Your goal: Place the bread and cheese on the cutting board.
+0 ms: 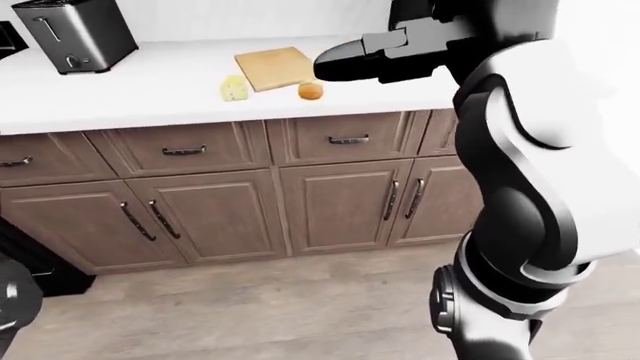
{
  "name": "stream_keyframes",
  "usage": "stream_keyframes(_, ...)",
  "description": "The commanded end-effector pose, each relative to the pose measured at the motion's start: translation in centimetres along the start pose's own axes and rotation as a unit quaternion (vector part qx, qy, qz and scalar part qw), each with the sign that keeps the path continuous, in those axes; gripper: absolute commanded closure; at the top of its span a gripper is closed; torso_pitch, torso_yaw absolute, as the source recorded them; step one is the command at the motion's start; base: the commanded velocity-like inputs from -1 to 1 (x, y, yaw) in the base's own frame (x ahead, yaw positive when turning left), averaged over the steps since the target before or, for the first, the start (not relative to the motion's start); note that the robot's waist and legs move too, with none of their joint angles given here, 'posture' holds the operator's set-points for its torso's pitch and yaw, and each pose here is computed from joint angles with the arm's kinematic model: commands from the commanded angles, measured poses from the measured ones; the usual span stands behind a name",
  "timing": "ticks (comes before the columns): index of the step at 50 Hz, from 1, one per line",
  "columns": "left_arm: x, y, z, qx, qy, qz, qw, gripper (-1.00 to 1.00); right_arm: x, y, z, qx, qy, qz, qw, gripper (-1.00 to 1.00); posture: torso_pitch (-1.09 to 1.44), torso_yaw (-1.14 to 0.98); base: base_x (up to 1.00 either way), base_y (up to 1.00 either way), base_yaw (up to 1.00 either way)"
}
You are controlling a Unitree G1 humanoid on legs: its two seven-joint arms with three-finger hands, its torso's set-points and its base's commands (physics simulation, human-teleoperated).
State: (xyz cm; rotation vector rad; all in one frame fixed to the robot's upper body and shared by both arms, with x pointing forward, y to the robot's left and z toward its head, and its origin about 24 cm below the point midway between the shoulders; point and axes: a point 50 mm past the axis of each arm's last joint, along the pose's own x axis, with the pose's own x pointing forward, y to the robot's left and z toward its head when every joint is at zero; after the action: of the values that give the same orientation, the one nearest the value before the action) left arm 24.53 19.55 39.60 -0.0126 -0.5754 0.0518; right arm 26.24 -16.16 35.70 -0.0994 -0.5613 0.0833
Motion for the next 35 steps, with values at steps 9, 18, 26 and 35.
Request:
stream_keyframes(9,-0.04,0.36,1.34,-0.003,-0.028,0.007,0.9996,-1.00,0.14,0.28,1.08,-0.005,-0.030,0.002,0.9995,-1.00,0.00,0.00,0.23,0.00,0.00)
stream_keyframes(18,-0.01,0.30,1.22,-0.002,-0.028,0.008,0.9996,-1.00,0.10,0.30,1.22,-0.005,-0.032,0.003,0.9995,-1.00,0.00,0.00,0.23,0.00,0.00)
stream_keyframes(26,0.02,0.26,1.14,-0.002,-0.027,0.007,0.9996,-1.00,0.14,0.39,1.08,-0.005,-0.031,0.005,0.9995,-1.00,0.00,0.00,0.23,0.00,0.00)
stream_keyframes(35,0.05,0.34,1.10,-0.002,-0.027,0.008,0.9996,-1.00,0.09,0.36,1.27,-0.006,-0.032,0.003,0.9994,-1.00,0.00,0.00,0.22,0.00,0.00)
